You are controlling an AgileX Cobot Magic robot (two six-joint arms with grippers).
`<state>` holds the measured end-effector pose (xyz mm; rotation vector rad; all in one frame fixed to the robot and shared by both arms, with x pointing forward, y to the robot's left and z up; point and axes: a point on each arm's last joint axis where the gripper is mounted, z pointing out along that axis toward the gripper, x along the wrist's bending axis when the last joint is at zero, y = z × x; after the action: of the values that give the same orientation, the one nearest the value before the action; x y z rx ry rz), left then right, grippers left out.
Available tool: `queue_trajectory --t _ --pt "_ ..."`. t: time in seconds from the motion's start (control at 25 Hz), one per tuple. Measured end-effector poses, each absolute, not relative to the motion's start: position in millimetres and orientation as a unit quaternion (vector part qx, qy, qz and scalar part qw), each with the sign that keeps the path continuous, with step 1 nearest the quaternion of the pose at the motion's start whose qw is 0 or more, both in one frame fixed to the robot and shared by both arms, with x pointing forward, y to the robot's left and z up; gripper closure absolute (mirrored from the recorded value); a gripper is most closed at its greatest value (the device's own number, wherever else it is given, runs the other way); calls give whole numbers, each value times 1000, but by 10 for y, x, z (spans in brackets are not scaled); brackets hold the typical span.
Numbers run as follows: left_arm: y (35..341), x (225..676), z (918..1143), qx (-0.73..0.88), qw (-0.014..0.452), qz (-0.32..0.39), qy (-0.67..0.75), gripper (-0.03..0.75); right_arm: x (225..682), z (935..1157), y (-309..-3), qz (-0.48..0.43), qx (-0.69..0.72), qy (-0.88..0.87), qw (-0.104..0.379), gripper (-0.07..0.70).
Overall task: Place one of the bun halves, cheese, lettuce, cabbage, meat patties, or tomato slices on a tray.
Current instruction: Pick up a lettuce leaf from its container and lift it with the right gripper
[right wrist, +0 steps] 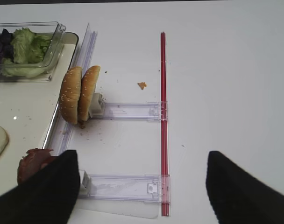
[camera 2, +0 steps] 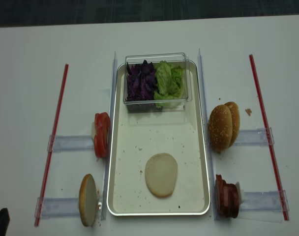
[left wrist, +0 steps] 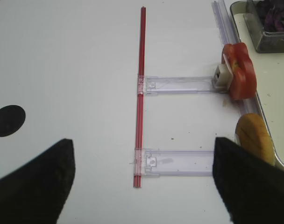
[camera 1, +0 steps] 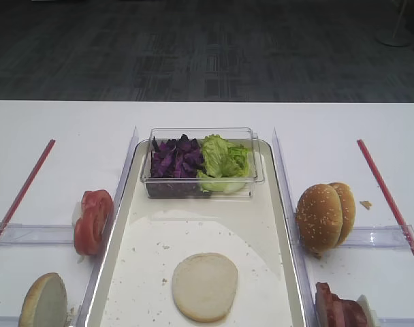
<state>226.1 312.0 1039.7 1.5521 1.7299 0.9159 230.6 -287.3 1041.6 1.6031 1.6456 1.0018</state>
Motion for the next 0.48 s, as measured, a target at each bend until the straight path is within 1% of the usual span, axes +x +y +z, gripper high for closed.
queue_trajectory --t 0.48 --pt "3120 2261 10397 589 316 348 657 161 2306 10416 -2873 380 608 624 312 54"
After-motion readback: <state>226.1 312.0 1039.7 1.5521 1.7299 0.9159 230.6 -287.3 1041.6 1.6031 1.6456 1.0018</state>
